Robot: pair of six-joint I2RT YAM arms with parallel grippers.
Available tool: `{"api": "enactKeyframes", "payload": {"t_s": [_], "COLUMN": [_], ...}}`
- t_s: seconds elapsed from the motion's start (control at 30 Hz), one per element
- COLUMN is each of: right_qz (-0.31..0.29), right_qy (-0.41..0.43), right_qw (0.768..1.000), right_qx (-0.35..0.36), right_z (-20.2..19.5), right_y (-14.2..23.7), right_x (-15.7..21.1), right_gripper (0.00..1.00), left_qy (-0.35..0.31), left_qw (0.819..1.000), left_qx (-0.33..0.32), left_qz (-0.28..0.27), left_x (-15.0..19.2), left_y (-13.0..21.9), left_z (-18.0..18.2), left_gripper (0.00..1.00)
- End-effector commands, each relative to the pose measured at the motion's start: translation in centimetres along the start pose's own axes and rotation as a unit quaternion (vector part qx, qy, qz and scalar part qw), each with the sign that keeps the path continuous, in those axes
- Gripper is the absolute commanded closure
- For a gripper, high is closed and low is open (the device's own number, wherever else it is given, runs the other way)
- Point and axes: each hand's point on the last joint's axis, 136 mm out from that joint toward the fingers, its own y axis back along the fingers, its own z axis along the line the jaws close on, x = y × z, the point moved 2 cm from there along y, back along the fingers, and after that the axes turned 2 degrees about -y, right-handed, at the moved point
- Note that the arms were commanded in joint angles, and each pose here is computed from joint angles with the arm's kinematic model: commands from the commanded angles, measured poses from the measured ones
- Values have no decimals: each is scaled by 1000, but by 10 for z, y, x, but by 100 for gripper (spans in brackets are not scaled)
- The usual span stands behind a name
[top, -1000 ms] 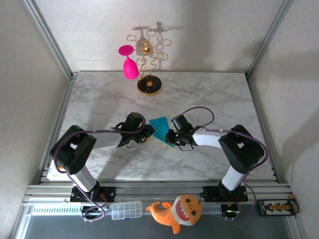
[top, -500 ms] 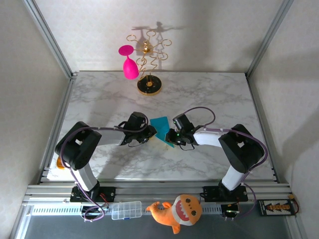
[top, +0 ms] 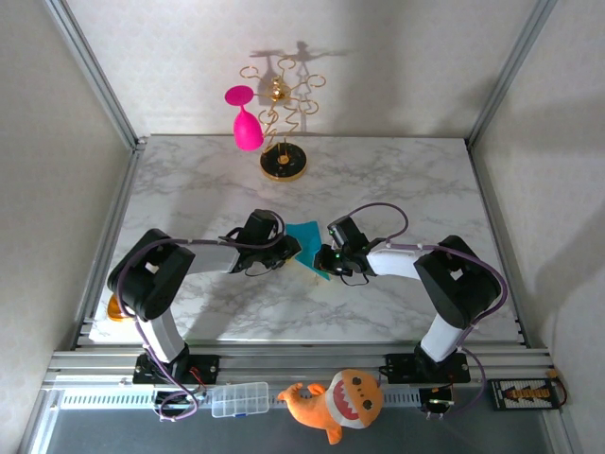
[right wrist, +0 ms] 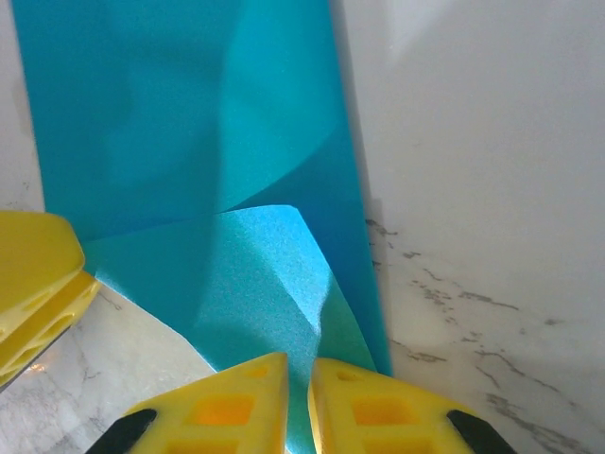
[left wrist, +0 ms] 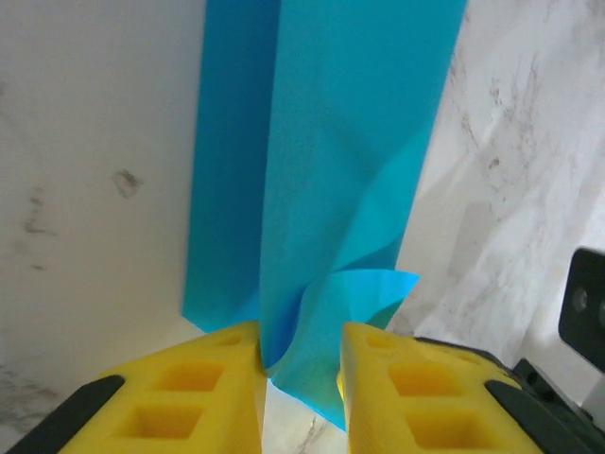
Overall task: Fold a paper plane with a square sheet of paper (pick it up from the middle)
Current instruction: Fourth fold the wing at the center of the table.
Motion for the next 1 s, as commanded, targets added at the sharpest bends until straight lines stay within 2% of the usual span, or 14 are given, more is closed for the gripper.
{"api": "enactKeyframes", "payload": {"t_s": [0.0, 0.37, 0.63, 0.67, 0.87, 0.97], "right_qz": [39, 36, -7, -19, -98, -136], "right_qy": [-6, 42, 121, 142, 253, 294], "right_qw": [998, 998, 992, 989, 962, 946], "right_qx": [54, 11, -23, -24, -11, 11], "right_z": [-33, -14, 11, 14, 25, 27], "right_y": [-11, -3, 15, 20, 51, 63], "right_x": [20, 13, -8, -12, -27, -33], "right_gripper": [83, 82, 79, 77, 52, 46], "left_qy": [-41, -69, -64, -61, -33, -15], "left_qw": [998, 997, 997, 998, 999, 1000], "left_qx": [24, -8, 0, 1, 2, 4], "left_qz": [37, 44, 35, 33, 18, 13], "left_x": [9, 5, -3, -3, -10, -11], "left_y": [-6, -12, -5, -4, 4, 6], "left_z": [-11, -2, -12, -13, -23, -26], "left_gripper": [74, 79, 96, 98, 100, 100]}}
